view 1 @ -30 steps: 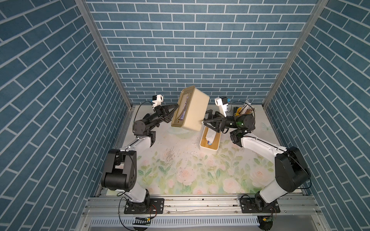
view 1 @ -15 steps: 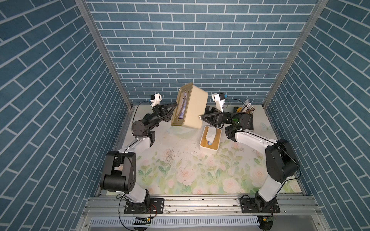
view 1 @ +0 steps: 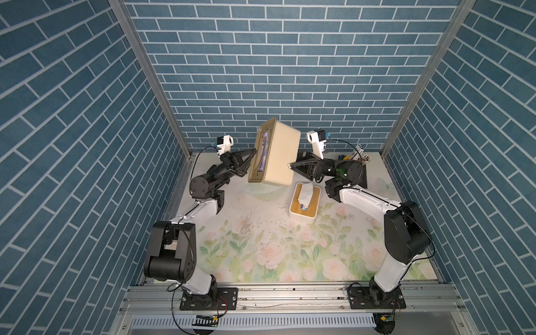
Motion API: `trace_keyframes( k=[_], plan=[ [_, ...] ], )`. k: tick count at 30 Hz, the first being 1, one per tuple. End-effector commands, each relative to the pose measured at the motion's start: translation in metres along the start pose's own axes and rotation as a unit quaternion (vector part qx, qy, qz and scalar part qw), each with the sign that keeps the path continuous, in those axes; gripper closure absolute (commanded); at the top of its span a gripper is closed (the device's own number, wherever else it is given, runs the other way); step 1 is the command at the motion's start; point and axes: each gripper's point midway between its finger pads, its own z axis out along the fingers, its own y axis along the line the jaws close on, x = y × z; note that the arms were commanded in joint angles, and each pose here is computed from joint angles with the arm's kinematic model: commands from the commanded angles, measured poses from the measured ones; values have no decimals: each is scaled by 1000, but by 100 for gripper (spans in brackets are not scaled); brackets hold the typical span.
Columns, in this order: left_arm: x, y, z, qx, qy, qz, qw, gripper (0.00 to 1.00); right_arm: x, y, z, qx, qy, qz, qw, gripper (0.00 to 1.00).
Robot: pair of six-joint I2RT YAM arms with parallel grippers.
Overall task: Put the tissue paper into the tissue box
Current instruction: Adjust the tissue box at the center of the board.
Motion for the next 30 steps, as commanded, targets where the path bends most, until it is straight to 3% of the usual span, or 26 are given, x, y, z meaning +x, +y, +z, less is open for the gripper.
trace_keyframes(
  k=[1,6,8,12,16,21,26,28,30],
  plan=[
    [43,-50,-1,78,67,122,987,100,-10,4,7,-9,-11,-10,1000,31],
    [42,-43,-3,73,62,116,989,100,-9,0,7,-5,-8,-4,1000,53],
    [41,-40,-4,71,59,112,989,95,-6,-3,7,1,-6,-1,1000,59],
    [40,-33,-5,66,55,108,990,73,-1,-6,6,14,0,3,1000,64],
    [39,-27,-8,62,49,107,991,36,5,-10,5,31,8,7,999,67],
    [30,-18,-16,44,31,108,993,1,17,-23,1,67,23,19,997,68],
    [13,-2,-29,-12,6,135,991,0,33,-47,-5,137,50,34,989,69],
    [0,18,-38,-70,-13,152,986,0,40,-58,-6,172,64,45,982,69],
    [-14,47,-53,-164,-34,171,971,0,47,-70,-8,216,84,48,972,70]
  ],
)
